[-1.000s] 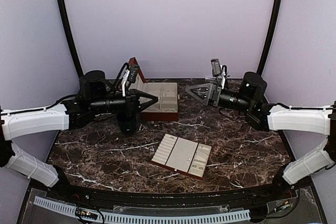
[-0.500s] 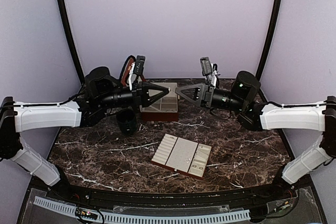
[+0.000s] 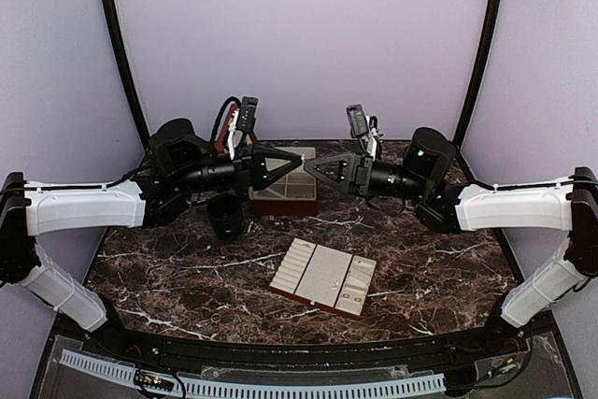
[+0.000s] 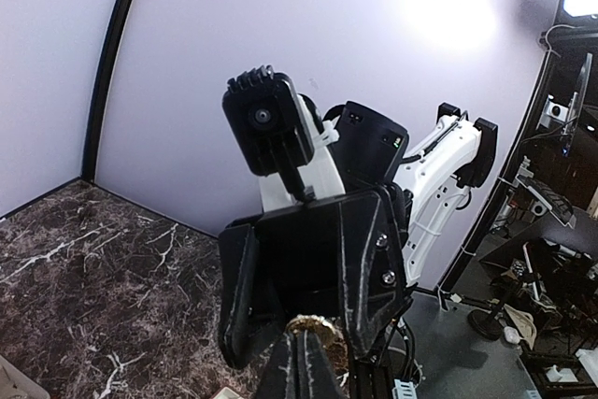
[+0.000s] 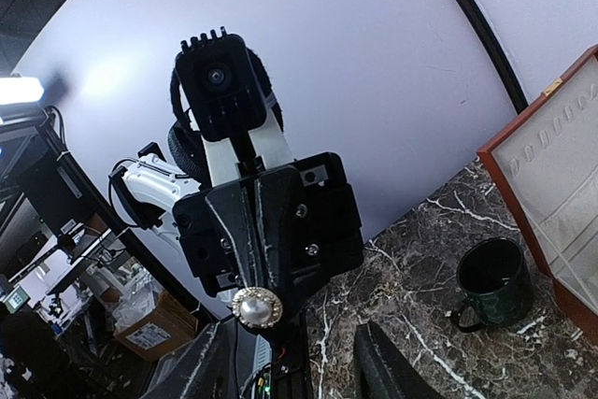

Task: Organize the mixed jewelry
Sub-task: Pass from the left arm to the right, then insert the earring into the earring holder, then press the earring into the earring holder.

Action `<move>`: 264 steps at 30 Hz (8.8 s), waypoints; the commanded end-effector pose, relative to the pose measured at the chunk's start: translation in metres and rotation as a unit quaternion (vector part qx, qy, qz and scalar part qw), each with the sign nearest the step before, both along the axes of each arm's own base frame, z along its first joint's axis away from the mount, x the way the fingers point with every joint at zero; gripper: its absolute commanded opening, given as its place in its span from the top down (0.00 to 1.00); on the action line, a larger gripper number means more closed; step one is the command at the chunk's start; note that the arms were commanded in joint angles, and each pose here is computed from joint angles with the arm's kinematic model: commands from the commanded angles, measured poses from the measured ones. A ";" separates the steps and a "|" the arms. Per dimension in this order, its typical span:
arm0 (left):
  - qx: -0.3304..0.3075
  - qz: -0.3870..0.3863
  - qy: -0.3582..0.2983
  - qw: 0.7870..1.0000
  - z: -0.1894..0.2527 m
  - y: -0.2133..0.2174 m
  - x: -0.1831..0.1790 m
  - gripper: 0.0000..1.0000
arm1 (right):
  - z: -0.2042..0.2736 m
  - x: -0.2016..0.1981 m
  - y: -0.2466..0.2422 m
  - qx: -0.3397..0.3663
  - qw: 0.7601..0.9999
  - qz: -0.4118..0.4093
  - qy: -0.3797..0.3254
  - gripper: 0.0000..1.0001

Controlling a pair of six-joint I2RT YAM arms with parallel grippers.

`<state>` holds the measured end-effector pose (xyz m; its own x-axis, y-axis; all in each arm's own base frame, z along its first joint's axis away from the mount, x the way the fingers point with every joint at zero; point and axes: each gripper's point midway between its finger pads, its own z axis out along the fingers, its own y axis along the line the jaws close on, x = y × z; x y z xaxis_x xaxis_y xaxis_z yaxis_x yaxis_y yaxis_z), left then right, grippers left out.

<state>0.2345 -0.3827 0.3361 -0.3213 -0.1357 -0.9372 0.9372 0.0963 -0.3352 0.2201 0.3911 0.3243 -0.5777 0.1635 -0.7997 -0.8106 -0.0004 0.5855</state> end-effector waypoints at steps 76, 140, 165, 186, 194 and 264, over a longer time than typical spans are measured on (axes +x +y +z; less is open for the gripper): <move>0.217 0.129 0.119 0.960 -0.090 0.084 0.065 0.60 | -0.111 0.016 -0.037 -0.287 0.950 -0.126 0.007 1.00; 0.322 0.251 0.120 0.905 -0.119 0.141 0.114 0.58 | -0.272 -0.071 -0.049 -0.562 0.817 -0.061 0.118 1.00; 0.323 0.251 0.120 0.905 -0.120 0.141 0.113 0.58 | -0.283 -0.073 -0.051 -0.585 0.802 -0.060 0.103 1.00; 0.323 0.252 0.118 0.905 -0.119 0.142 0.113 0.57 | -0.293 -0.084 -0.050 -0.628 0.773 -0.058 0.063 1.00; 0.323 0.250 0.119 0.905 -0.119 0.141 0.113 0.57 | -0.296 -0.089 -0.048 -0.634 0.770 -0.052 0.056 1.00; 0.318 0.249 0.121 0.907 -0.117 0.141 0.111 0.56 | -0.261 -0.068 -0.051 -0.608 0.769 -0.157 0.120 0.81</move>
<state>0.3512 -0.2424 0.2126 -0.5841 0.2243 -0.7801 0.6194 0.7442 -0.2498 0.1455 0.3323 0.0596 -0.8195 -0.4706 -0.3270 -0.5308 0.8385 0.1235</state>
